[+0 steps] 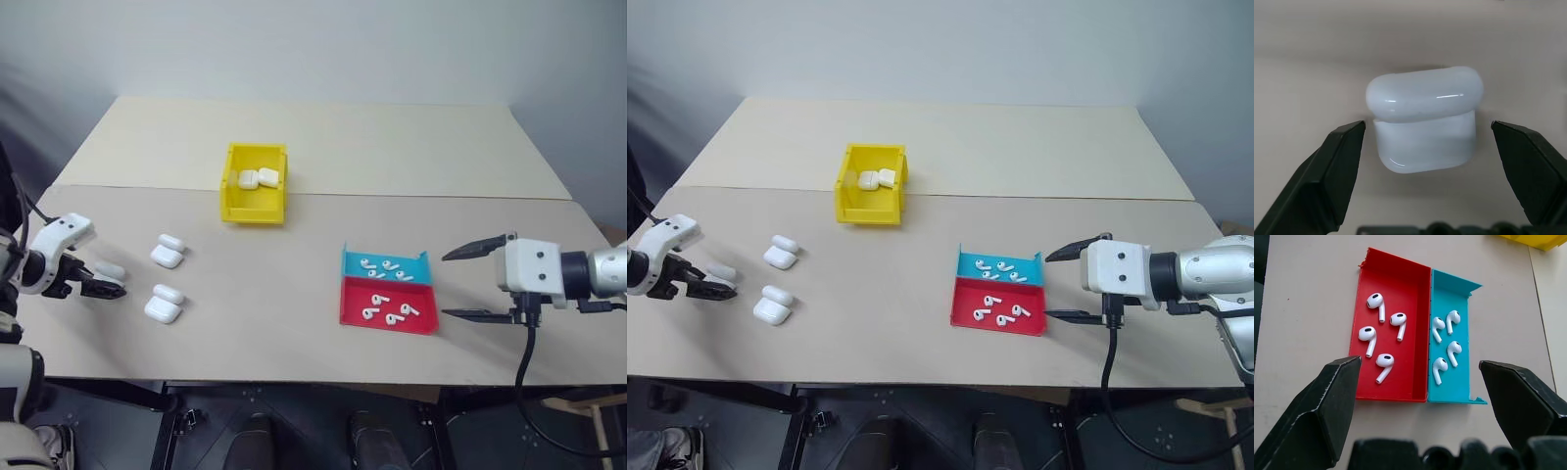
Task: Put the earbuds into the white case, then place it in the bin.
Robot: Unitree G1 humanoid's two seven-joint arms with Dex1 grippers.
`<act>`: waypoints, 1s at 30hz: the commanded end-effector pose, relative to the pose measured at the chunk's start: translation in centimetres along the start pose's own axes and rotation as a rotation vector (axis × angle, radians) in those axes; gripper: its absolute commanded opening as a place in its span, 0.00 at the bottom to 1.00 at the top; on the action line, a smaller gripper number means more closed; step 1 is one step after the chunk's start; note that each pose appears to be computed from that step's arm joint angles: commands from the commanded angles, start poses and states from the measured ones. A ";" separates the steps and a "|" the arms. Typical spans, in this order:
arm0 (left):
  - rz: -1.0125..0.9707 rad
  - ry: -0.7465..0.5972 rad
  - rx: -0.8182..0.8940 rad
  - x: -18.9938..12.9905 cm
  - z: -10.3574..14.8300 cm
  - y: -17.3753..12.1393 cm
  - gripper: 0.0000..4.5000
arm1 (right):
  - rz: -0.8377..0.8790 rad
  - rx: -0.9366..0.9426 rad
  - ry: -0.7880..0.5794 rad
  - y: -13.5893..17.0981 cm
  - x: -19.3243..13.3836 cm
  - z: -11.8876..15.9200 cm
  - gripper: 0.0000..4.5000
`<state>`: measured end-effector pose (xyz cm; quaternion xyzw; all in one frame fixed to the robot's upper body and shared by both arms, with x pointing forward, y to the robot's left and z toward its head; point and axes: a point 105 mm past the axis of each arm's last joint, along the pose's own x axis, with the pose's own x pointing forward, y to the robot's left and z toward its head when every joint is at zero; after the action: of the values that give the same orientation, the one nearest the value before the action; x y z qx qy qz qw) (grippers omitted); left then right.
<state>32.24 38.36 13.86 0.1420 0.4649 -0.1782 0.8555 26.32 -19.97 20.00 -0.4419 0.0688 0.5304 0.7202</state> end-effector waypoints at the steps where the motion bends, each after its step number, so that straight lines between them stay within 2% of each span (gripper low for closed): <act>1: 0.001 -0.010 0.007 -0.3 0.5 0.1 1.00 | -0.029 -0.035 0.002 -0.6 -0.9 0.8 0.99; 12: 0.000 0.008 0.029 0.3 0.7 -0.2 1.00 | -0.037 -0.039 0.005 -0.6 -0.7 0.7 0.99; 15: 0.020 0.004 0.026 0.4 0.7 -0.1 0.87 | -0.041 -0.040 0.002 -0.7 -0.6 0.7 1.00; 18: 0.008 0.010 0.034 0.6 0.7 -0.4 0.65 | -0.042 -0.042 -0.001 -0.6 -0.6 0.7 1.00; 19: 0.005 0.013 0.032 0.7 0.6 -0.6 0.63 | -0.042 -0.042 -0.002 -0.6 -0.6 0.7 1.00; 26: 0.016 0.006 0.045 0.7 0.7 -0.8 0.63 | -0.050 -0.048 -0.003 -0.8 -0.4 0.7 1.00; 30: 0.069 -0.095 0.104 -0.7 2.6 -0.7 0.63 | -0.062 -0.055 0.000 -1.0 -0.5 0.7 1.00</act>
<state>33.03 36.98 13.78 0.1786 0.4466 -0.1800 0.8580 26.60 -19.97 20.08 -0.4478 0.0651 0.5210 0.7237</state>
